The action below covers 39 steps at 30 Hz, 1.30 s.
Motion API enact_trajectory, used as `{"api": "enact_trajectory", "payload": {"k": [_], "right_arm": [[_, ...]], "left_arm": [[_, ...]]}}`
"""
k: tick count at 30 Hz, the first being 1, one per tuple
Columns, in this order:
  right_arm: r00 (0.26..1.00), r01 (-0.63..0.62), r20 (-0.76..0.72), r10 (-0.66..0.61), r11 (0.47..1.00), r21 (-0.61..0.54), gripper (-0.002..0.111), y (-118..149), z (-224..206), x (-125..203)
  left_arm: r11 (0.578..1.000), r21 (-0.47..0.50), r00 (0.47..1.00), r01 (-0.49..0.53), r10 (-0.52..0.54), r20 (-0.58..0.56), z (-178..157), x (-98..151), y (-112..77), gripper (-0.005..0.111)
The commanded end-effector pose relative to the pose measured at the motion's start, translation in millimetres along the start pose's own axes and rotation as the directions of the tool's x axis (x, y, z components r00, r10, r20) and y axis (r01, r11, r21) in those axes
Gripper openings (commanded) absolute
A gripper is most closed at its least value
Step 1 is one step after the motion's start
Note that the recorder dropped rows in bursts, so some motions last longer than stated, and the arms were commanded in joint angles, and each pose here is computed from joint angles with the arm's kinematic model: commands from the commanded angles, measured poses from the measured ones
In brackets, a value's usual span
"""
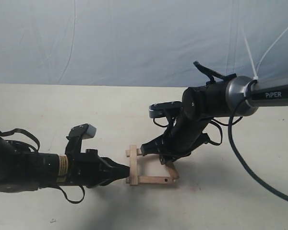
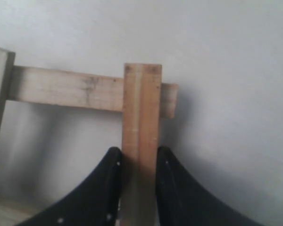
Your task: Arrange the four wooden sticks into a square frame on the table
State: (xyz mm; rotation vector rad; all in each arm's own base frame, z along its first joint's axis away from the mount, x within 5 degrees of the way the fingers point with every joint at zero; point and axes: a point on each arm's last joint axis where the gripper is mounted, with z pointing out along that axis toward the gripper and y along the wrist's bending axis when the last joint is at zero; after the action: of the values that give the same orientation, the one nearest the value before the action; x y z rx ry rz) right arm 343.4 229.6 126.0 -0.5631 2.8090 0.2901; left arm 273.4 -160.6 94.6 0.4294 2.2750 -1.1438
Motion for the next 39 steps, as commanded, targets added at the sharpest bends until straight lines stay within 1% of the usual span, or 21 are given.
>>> {"api": "enact_trajectory", "payload": {"k": [1, 6, 11, 15, 17, 22, 25, 27, 29, 32, 36, 39], "right_arm": [[1.000, -0.013, 0.029, 0.013, 1.000, -0.015, -0.001, 3, -3, -5], [0.996, -0.066, 0.056, 0.069, 0.996, -0.053, -0.001, 6, -3, -8], [0.996, -0.063, 0.064, 0.066, 0.996, -0.060, -0.001, 10, -3, -8], [0.997, -0.055, 0.058, 0.058, 0.997, -0.054, -0.001, 10, -3, -7], [0.997, -0.049, 0.055, 0.052, 0.998, -0.050, -0.001, 10, -3, -7], [0.998, -0.025, 0.053, 0.026, 0.999, -0.031, -0.001, 7, -4, -9], [0.999, 0.009, 0.046, -0.009, 1.000, 0.012, -0.001, 5, -9, -13], [0.999, 0.008, 0.051, -0.011, 0.999, 0.048, -0.001, 3, -13, -18], [0.997, 0.013, 0.072, -0.019, 0.996, 0.083, -0.001, 1, -18, -25], [0.995, -0.009, 0.103, -0.002, 0.994, 0.106, -0.001, 0, -21, -36], [0.993, -0.080, 0.094, 0.070, 0.991, 0.107, -0.001, 0, -11, -52], [0.993, -0.108, 0.063, 0.101, 0.987, 0.117, -0.001, 1, -1, -65]], "left_arm": [[0.999, -0.048, 1.000, -0.017, 0.016, -0.024, 6, -1, -0.1, 0.000], [0.998, -0.045, 0.999, -0.039, 0.038, -0.040, 15, -2, -4.8, 0.000], [0.998, -0.042, 0.998, -0.038, 0.036, -0.052, 23, -1, -3.0, 0.000], [0.998, -0.044, 0.998, -0.036, 0.033, -0.055, 23, 0, -1.0, 0.000], [0.998, -0.035, 0.998, -0.045, 0.043, -0.048, 19, -3, -0.8, 0.000], [0.998, -0.044, 0.998, -0.051, 0.050, -0.026, -7, -23, 1.3, 0.000], [0.997, -0.070, 1.000, -0.017, 0.019, 0.023, -31, -33, 5.3, 0.000], [0.997, -0.076, 0.998, -0.006, 0.010, 0.057, -44, -36, 5.2, 0.000], [0.997, -0.078, 0.997, 0.007, 0.000, 0.083, -58, -33, 4.1, 0.000], [0.996, -0.092, 0.993, 0.017, -0.006, 0.119, -75, -23, 0.7, 0.000], [0.997, -0.073, 0.983, -0.003, 0.017, 0.181, -91, -8, -13.8, 0.000], [0.998, -0.055, 0.979, -0.014, 0.025, 0.201, -102, 5, -26.2, 0.000]]}}
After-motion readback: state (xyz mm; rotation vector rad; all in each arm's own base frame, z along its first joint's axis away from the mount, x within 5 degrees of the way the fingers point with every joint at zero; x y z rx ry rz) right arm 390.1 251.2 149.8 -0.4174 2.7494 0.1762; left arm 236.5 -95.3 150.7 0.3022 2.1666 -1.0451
